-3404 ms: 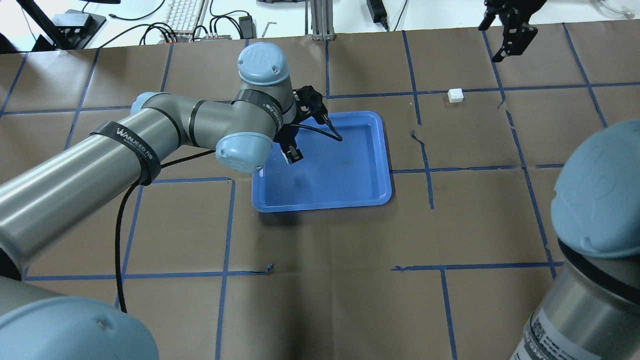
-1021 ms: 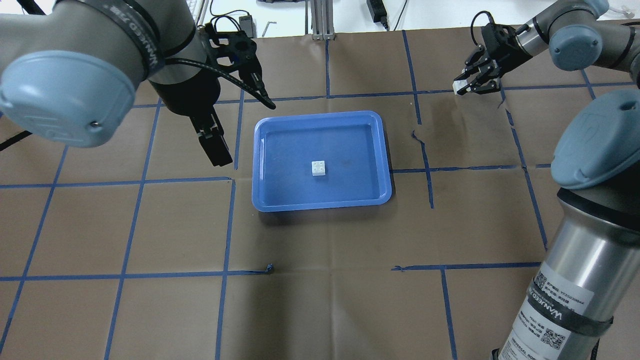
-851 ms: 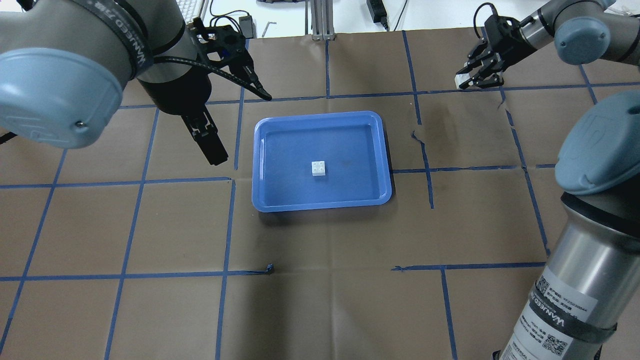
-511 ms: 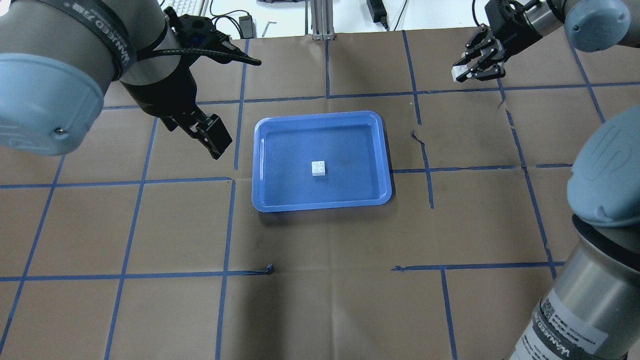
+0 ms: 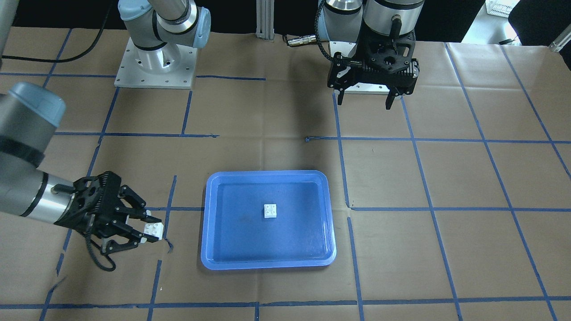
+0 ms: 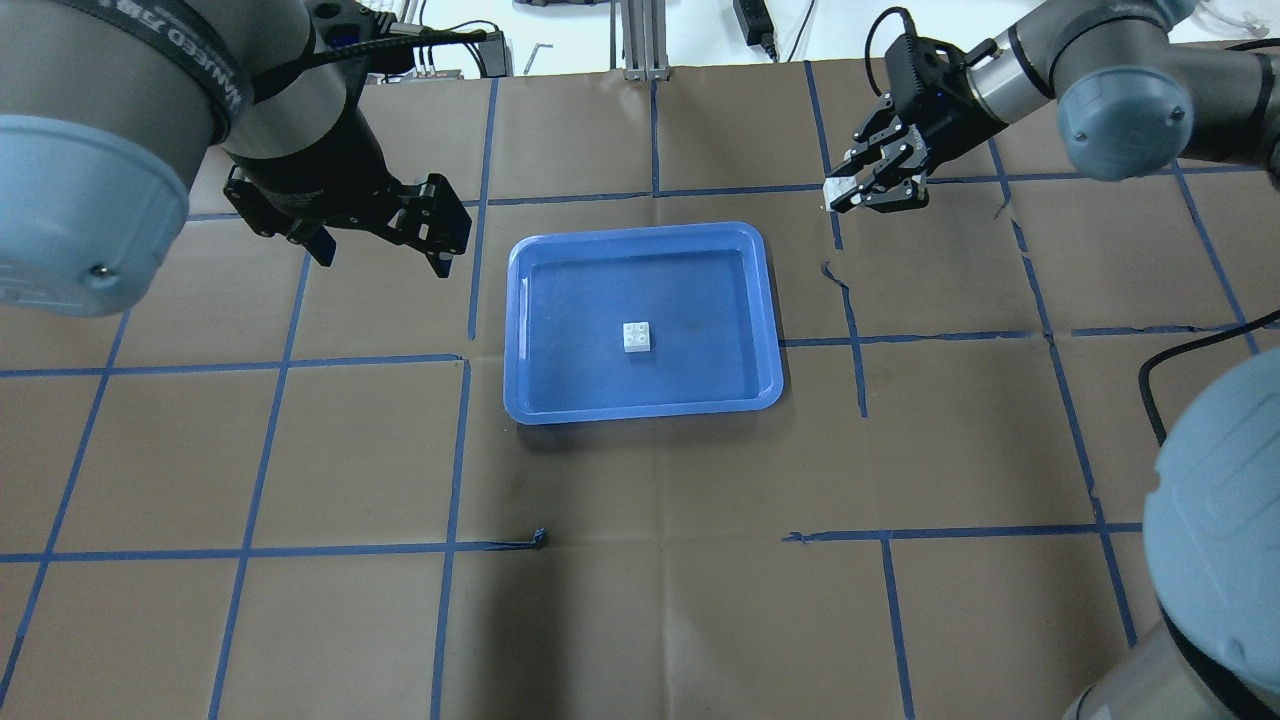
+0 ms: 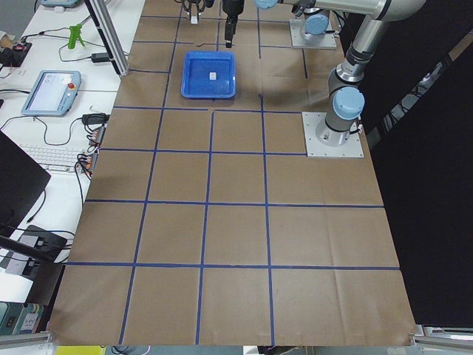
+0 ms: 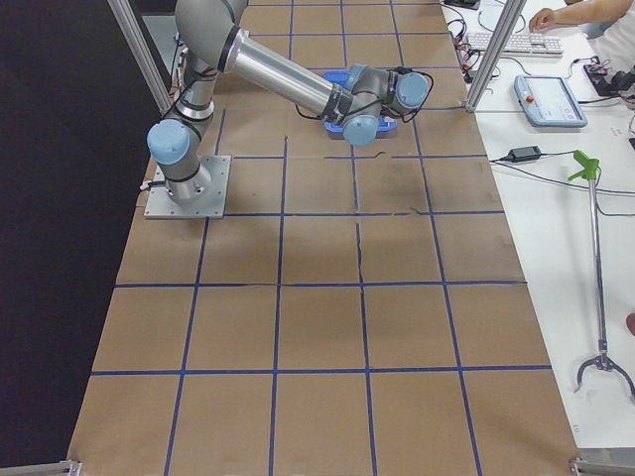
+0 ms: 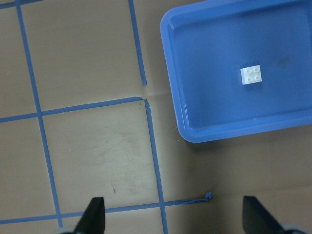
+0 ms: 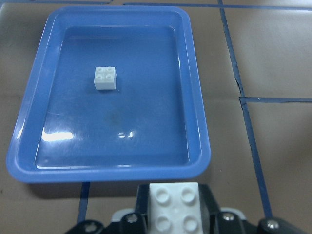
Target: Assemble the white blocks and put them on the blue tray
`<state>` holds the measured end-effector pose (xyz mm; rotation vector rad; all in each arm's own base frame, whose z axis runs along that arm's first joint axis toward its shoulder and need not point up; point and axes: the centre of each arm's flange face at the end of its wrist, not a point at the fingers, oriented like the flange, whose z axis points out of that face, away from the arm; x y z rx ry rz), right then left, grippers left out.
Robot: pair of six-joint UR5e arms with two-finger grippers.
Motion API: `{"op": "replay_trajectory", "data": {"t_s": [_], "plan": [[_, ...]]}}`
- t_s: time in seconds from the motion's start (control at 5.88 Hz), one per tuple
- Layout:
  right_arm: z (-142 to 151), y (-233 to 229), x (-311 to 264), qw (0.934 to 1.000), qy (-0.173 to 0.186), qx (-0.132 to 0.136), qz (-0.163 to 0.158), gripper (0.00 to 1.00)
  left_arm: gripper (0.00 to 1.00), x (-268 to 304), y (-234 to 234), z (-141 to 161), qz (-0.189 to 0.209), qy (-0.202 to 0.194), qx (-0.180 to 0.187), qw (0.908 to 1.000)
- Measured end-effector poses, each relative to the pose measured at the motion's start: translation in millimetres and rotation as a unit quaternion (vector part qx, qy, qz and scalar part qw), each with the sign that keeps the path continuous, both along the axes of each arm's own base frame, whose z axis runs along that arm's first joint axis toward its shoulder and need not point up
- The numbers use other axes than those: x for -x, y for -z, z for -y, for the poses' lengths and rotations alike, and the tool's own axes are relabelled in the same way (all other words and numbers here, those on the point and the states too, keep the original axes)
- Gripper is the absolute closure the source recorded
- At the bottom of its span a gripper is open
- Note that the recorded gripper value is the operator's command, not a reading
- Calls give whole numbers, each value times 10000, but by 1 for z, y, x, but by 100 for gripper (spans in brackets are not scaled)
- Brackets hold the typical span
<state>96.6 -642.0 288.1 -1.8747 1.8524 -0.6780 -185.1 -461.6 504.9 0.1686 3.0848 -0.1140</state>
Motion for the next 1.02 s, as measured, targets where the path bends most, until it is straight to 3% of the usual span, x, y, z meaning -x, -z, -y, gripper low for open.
{"op": "replay_trajectory", "data": {"t_s": [0.51,1.02], "plan": [[-61,52,-127,9986,443,282,98,75,1,-1,-5,0,-9,-73,66,10000],[-74,120,-144,9984,412,369,138,74,1,-2,-7,-1,-4,-84,85,9999]]}}
